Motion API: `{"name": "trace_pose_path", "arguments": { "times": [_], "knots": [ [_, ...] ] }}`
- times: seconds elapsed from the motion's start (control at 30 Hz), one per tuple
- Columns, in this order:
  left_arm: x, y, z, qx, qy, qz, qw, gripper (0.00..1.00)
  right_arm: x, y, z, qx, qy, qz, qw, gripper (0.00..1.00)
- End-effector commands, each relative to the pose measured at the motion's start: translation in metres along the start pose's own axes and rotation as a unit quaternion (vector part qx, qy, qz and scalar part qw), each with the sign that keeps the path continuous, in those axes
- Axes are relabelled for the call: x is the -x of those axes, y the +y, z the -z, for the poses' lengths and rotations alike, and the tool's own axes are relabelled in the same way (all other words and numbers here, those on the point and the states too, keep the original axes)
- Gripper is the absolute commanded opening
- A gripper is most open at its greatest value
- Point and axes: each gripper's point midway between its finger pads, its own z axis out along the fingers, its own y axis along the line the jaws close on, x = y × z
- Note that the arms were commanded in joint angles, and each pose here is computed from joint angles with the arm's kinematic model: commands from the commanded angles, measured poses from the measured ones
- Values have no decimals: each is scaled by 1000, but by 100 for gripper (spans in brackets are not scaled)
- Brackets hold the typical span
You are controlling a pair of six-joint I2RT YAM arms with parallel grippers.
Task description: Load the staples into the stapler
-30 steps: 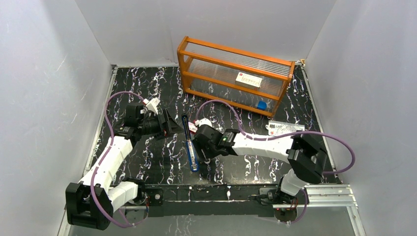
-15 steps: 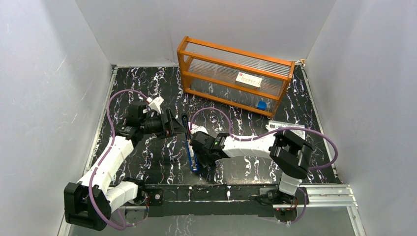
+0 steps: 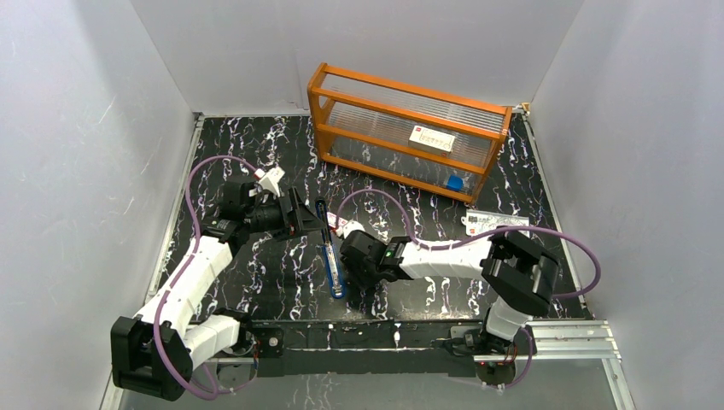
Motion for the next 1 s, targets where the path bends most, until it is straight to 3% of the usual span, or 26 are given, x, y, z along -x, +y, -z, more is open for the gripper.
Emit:
{"name": "trace_pose_path", "arguments": {
  "times": [0.0, 0.23, 0.6, 0.8, 0.97],
  "knots": [
    [9, -13, 2, -12, -11, -11, 1000, 74, -5, -19, 2, -4, -4, 12, 1000, 54],
    [4, -12, -4, -4, -3, 4, 1000, 74, -2, -38, 9, -12, -18, 3, 1000, 54],
    [-25, -4, -25, 27, 19, 30, 999, 75, 7, -19, 20, 59, -49, -32, 997, 56],
    [-38, 0, -46, 48, 46, 21, 998, 67, 13, -26, 34, 93, -60, -138, 984, 53],
    [-44, 4, -59, 74, 52, -4, 996, 61, 2, -41, 40, 120, -43, -277, 952, 48]
  ]
}}
